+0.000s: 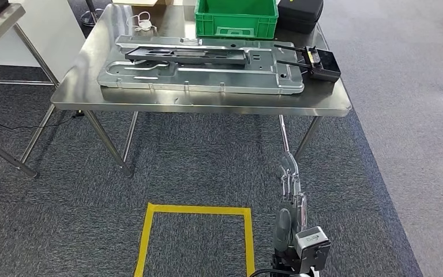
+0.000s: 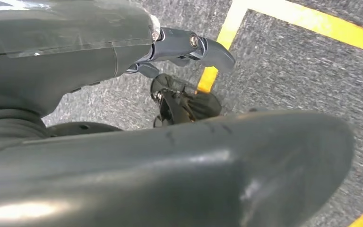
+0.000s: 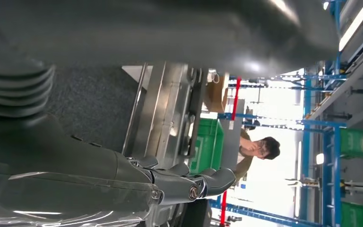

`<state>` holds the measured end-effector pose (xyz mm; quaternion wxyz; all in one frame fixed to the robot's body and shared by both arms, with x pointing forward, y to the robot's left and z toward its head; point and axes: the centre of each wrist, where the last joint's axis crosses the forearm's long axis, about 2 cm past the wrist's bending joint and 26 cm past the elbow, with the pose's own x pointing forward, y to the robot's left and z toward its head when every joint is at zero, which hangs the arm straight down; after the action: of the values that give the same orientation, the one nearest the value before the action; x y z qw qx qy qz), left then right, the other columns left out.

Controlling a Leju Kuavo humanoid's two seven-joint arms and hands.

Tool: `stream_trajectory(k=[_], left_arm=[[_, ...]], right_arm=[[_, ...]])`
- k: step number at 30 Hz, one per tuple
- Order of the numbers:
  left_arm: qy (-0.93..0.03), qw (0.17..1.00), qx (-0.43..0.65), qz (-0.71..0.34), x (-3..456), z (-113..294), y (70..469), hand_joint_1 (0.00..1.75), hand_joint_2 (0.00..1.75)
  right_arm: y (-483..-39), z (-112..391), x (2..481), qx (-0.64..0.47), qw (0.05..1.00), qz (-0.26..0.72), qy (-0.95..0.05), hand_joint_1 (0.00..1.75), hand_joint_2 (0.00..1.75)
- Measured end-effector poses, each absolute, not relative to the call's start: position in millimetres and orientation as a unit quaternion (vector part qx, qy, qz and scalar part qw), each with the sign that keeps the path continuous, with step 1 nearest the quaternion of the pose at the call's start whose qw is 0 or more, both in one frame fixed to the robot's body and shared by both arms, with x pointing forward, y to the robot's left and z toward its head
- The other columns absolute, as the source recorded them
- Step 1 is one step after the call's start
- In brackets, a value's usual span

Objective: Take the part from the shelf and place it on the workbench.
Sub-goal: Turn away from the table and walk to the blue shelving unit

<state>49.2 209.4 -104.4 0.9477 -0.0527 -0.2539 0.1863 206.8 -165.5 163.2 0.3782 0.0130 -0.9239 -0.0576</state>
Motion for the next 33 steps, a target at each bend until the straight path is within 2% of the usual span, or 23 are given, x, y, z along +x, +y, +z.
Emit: stream_trajectory(k=[4, 23, 27, 33], left_arm=[[-0.254, 0.948, -0.052, 0.186, 50.1, -104.5, 210.7, 0.00, 0.00], [-0.256, 0.947, -0.051, 0.186, 50.6, -104.6, 211.5, 0.00, 0.00], [-0.256, 0.947, -0.051, 0.186, 50.8, -104.6, 211.5, 0.00, 0.00], [-0.257, 0.947, -0.054, 0.184, 50.7, -104.6, 211.5, 0.00, 0.00]], right_arm=[[-165.8, 163.0, 206.1, 0.008, 0.378, -0.054, -0.924, 0.00, 1.75], [-171.1, 163.2, 208.2, -0.018, 0.376, -0.059, -0.924, 0.00, 1.75], [-171.5, 163.3, 208.4, -0.019, 0.376, -0.060, -0.924, 0.00, 0.00], [-171.8, 163.3, 208.4, -0.017, 0.377, -0.066, -0.924, 0.00, 0.00]])
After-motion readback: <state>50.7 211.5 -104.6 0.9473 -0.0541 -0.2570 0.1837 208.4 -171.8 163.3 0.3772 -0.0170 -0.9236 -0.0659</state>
